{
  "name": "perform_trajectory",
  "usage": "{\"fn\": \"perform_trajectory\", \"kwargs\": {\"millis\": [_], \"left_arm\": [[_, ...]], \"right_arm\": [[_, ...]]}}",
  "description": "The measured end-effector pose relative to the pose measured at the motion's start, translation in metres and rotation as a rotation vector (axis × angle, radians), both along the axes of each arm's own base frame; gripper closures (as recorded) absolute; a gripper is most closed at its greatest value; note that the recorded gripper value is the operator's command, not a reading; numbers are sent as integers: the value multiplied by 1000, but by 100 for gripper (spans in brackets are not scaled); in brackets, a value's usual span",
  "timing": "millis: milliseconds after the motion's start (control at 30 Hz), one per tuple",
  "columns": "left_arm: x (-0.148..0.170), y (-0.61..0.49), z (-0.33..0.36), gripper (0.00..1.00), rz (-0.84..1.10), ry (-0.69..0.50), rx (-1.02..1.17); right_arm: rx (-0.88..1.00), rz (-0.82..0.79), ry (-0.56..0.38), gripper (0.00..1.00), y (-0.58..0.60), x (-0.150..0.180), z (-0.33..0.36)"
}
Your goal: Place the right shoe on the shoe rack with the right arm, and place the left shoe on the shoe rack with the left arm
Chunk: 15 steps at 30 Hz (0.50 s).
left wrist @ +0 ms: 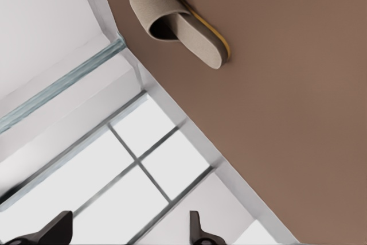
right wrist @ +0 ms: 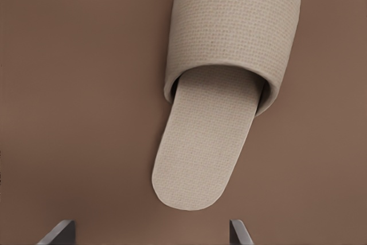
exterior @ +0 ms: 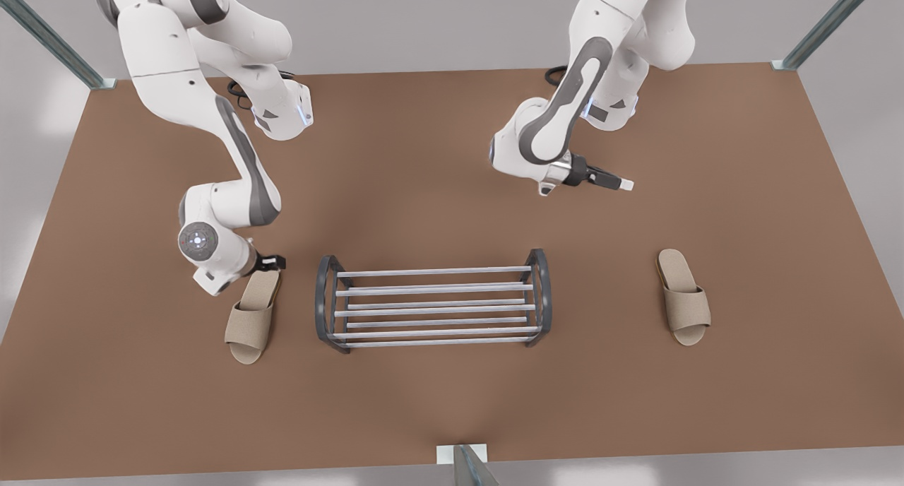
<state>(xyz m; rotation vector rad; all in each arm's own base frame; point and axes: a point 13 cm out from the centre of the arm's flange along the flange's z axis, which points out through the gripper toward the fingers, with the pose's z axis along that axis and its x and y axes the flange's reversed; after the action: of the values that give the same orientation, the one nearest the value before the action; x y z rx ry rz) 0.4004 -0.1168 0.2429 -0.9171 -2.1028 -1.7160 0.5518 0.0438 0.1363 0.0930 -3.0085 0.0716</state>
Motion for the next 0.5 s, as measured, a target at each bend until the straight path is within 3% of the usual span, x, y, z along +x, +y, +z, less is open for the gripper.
{"fn": "perform_trajectory", "kwargs": {"millis": [67,133,267,367,500], "left_arm": [[25,13,-36,0,-1,-188,-157],[68,26,-47,0,4,-453,-311],[139,61,-48,0,-23,-931,-558],[160,74,-77,0,-19,-1098,-766],[164,73,-114,0,73,-1185,-1039]], "right_arm": [[14,-7,-76,0,-1,18,2],[26,-10,-138,0,2,34,1],[40,-36,-199,0,-10,54,-18],[46,-58,-219,0,-21,60,-35],[52,-76,-246,0,-31,65,-47]]}}
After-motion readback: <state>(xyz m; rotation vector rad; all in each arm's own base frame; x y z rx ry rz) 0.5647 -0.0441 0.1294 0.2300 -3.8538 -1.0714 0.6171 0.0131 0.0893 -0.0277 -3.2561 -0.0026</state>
